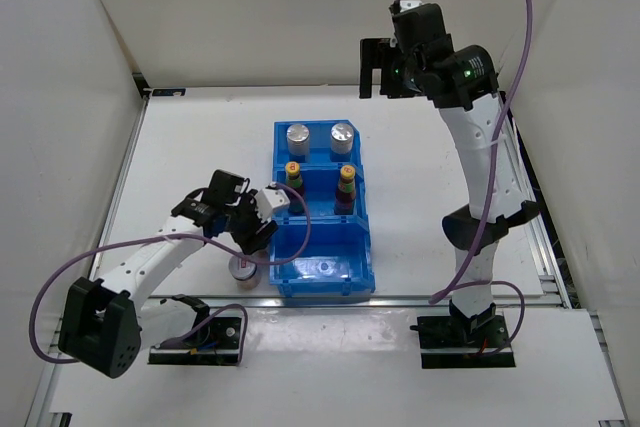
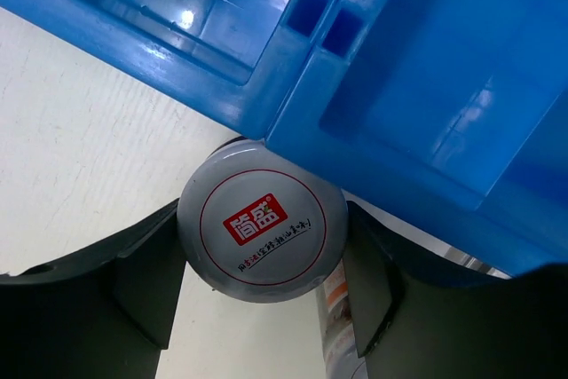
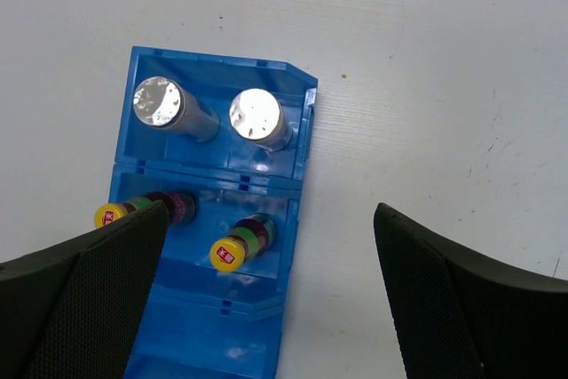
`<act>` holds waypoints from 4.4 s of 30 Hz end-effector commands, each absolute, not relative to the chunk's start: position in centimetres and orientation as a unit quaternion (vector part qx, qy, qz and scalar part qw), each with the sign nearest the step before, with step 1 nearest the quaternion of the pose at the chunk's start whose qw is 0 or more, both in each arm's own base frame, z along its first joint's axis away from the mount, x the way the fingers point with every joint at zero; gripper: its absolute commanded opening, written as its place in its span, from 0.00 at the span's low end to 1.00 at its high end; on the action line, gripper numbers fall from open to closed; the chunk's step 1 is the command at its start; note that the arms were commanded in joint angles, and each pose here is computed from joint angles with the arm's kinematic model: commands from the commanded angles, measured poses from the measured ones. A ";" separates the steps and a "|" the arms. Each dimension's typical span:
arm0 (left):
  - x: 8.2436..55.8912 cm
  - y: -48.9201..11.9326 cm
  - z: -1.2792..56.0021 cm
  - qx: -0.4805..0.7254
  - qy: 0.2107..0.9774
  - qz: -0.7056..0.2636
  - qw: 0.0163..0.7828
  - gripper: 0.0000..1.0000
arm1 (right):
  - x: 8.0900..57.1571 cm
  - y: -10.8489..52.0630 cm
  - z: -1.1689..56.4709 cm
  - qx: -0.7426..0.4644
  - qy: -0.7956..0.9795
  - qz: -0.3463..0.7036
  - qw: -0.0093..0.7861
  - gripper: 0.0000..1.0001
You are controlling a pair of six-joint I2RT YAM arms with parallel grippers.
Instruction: Organize the condiment bottles
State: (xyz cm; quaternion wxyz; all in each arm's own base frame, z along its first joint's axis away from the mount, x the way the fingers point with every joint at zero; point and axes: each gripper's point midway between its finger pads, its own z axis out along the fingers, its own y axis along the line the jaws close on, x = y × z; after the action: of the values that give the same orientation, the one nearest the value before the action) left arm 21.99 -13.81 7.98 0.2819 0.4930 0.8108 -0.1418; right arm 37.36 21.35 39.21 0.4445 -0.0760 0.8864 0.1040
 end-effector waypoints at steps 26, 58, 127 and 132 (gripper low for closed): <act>28.6 -10.7 23.9 0.314 0.832 -0.041 0.456 0.11 | 30.7 16.6 38.2 -0.094 0.923 0.060 0.369 1.00; 19.1 -31.5 26.7 0.409 0.784 -0.228 0.408 0.11 | 22.1 8.0 36.7 -0.040 0.934 -0.022 0.355 1.00; 13.9 -10.6 10.5 -0.121 0.949 -0.017 0.292 1.00 | 21.7 11.6 32.2 -0.114 0.947 0.042 0.297 1.00; 13.9 -10.1 9.1 -0.135 0.951 0.009 0.277 1.00 | 21.8 11.8 31.9 -0.116 0.948 0.045 0.291 1.00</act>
State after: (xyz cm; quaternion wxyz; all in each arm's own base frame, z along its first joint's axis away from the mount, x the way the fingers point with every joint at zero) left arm 13.60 -10.36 9.81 0.2793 -0.1111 0.9538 -0.0023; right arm 23.82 12.85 32.68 0.3353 -0.1060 0.9343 0.0580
